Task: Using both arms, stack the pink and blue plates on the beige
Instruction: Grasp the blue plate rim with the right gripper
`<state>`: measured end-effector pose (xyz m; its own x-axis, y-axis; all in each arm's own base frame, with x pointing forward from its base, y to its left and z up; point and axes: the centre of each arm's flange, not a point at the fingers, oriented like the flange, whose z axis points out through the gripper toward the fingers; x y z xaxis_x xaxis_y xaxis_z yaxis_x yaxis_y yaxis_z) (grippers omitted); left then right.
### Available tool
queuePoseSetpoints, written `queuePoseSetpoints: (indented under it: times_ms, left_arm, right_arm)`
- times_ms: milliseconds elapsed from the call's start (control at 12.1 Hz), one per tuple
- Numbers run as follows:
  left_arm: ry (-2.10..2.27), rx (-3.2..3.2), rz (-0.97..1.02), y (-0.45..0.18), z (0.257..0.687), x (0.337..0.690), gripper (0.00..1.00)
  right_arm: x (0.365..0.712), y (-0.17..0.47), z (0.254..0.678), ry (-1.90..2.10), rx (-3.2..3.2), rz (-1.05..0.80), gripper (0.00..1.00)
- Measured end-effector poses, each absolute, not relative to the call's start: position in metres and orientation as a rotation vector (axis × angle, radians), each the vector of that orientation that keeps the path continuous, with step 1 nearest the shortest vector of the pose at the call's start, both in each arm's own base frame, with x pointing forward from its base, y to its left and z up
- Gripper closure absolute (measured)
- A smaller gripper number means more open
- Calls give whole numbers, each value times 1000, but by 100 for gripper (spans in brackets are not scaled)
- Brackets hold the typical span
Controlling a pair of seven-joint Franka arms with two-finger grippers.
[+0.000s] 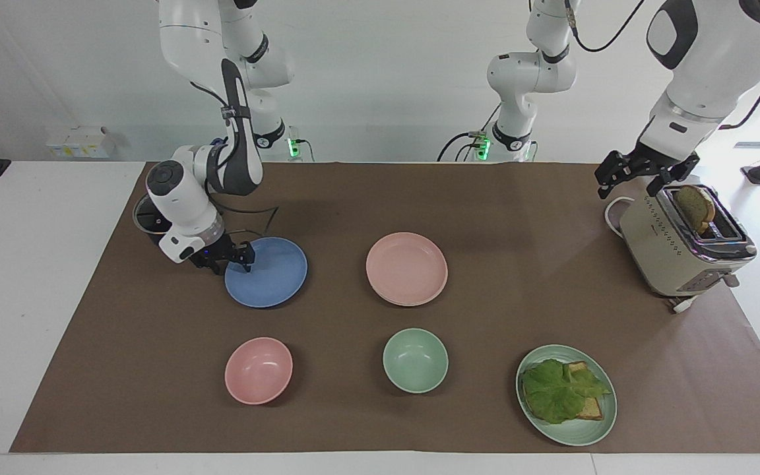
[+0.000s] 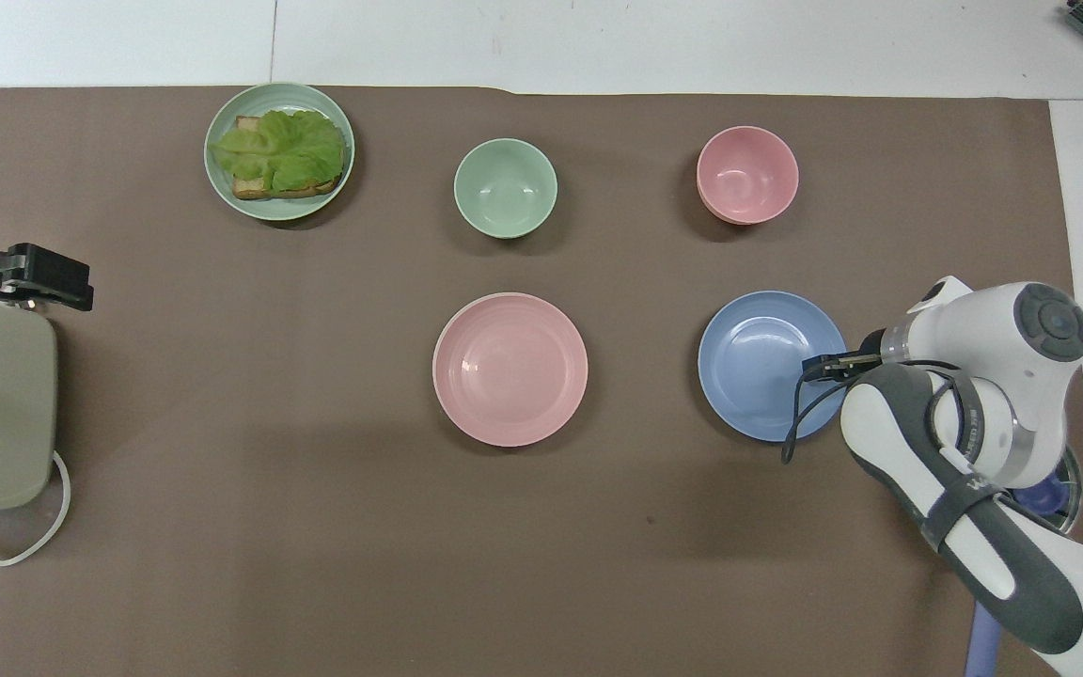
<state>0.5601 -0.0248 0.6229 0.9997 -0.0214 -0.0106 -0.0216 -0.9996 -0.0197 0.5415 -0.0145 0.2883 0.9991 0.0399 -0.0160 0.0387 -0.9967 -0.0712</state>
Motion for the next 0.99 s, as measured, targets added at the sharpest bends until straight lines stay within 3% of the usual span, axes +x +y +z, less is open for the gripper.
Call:
queuePoseSetpoints:
  times_ms: [83, 332, 580, 995]
  left_arm:
    - [32, -3122, 6, -21, 627, 558, 0]
    - [35, -3122, -1, -22, 629, 557, 0]
    - [39, -3122, -1, -23, 629, 557, 0]
    - [39, -3122, -1, -23, 629, 557, 0]
  right_arm:
    - [542, -14, 289, -60, -3070, 26, 49]
    - [548, -14, 301, -59, -3064, 9, 82]
    - [558, -11, 343, -76, -3044, 8, 94]
    - [560, 20, 435, -174, -3002, 60, 94]
